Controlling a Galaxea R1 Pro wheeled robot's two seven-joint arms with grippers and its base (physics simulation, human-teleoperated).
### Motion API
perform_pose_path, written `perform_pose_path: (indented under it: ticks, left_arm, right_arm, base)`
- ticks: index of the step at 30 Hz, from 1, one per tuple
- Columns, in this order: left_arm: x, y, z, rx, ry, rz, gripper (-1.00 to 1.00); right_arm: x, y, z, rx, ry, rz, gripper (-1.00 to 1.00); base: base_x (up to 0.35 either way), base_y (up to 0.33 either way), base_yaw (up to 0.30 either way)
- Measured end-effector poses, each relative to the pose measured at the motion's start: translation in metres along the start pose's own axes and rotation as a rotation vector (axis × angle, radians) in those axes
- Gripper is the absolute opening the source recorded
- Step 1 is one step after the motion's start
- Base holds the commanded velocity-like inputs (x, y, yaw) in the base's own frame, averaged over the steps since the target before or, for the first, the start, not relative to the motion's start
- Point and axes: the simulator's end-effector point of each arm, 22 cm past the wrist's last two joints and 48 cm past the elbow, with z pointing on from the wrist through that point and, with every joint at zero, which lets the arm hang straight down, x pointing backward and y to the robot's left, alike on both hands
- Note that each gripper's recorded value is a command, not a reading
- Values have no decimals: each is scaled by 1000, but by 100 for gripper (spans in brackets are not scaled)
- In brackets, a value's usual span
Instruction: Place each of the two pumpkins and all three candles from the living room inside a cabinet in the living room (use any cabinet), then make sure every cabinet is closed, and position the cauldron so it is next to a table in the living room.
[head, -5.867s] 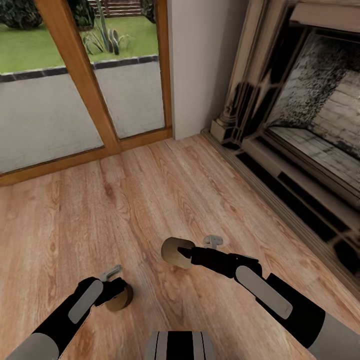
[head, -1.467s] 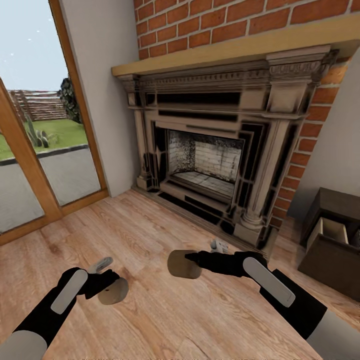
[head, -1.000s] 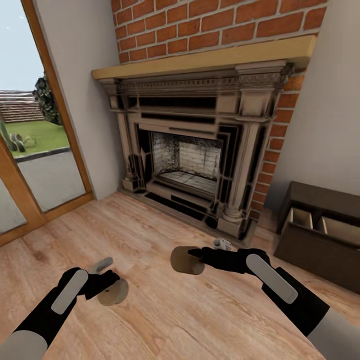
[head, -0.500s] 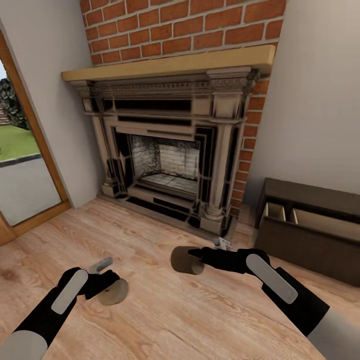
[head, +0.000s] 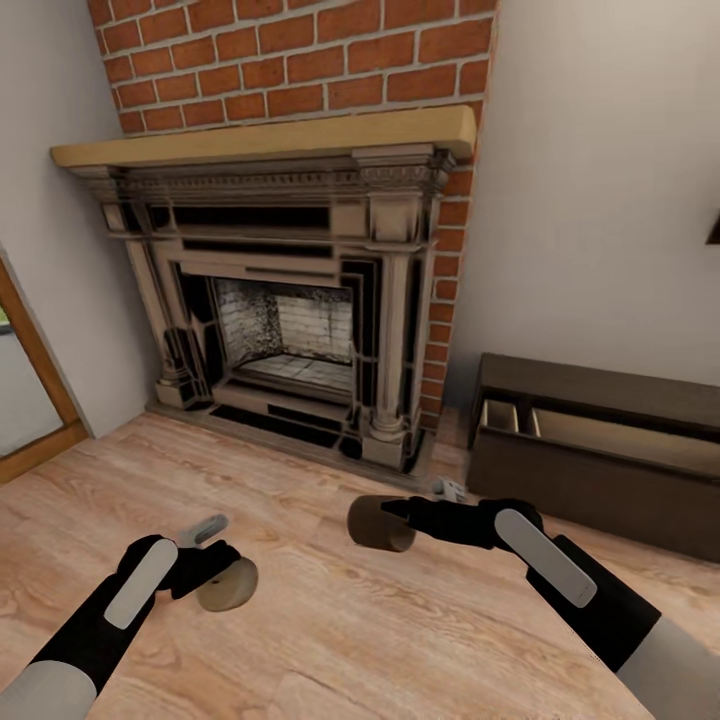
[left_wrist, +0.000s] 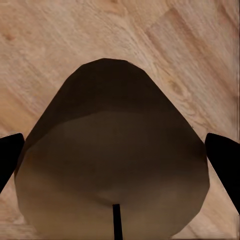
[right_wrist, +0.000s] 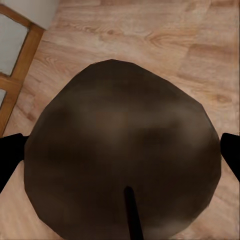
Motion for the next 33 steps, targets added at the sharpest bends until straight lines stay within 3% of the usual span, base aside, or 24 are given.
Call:
perform_pose_path:
  ticks: [17, 33]
  left_arm:
    - [-3, -6, -7, 8, -14, 13, -100]
    - [-8, -10, -15, 16, -30, 19, -100]
  right_arm:
    - [-4, 1, -5, 5, -12, -3, -100]
    - [-10, 7, -12, 1, -30, -14, -100]
  base:
    - [8, -276, -223]
    - [186, -266, -222]
